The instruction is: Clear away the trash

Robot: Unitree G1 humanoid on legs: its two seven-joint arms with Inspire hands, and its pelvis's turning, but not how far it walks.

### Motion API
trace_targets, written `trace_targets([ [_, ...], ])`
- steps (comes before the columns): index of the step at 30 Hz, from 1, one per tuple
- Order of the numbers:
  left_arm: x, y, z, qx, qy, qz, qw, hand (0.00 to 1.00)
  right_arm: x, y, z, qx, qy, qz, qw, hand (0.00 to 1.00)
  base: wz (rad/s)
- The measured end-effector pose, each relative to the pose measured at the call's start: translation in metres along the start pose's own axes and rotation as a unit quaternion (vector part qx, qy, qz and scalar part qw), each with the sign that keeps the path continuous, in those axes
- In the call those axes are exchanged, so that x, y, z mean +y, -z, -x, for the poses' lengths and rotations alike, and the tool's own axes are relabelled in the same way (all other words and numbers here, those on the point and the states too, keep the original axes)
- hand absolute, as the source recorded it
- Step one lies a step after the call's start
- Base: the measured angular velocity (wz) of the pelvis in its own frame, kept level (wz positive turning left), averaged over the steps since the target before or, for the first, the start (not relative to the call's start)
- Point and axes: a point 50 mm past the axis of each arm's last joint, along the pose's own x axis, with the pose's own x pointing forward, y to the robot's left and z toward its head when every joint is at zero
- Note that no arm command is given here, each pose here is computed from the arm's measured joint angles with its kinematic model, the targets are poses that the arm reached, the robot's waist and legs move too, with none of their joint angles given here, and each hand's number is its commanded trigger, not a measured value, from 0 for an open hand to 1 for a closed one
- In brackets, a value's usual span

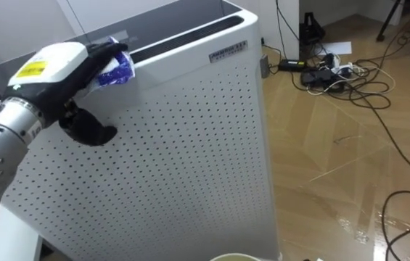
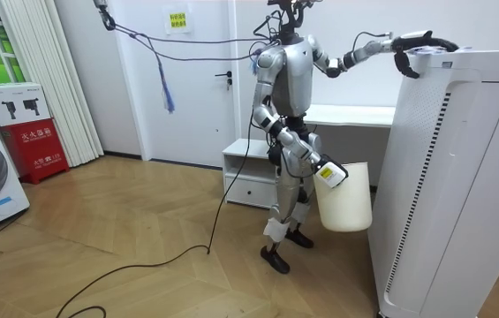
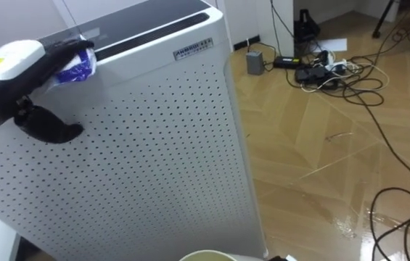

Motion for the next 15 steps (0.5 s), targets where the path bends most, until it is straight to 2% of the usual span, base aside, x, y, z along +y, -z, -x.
trace_targets([
  [15, 0.0081, 0.0055, 0.0001, 0.019, -0.026, 0.007, 0.999, 1.00, 0.0032, 0.0032, -0.0012, 0.019, 0.007, 0.015, 1.000, 1.00, -0.01],
])
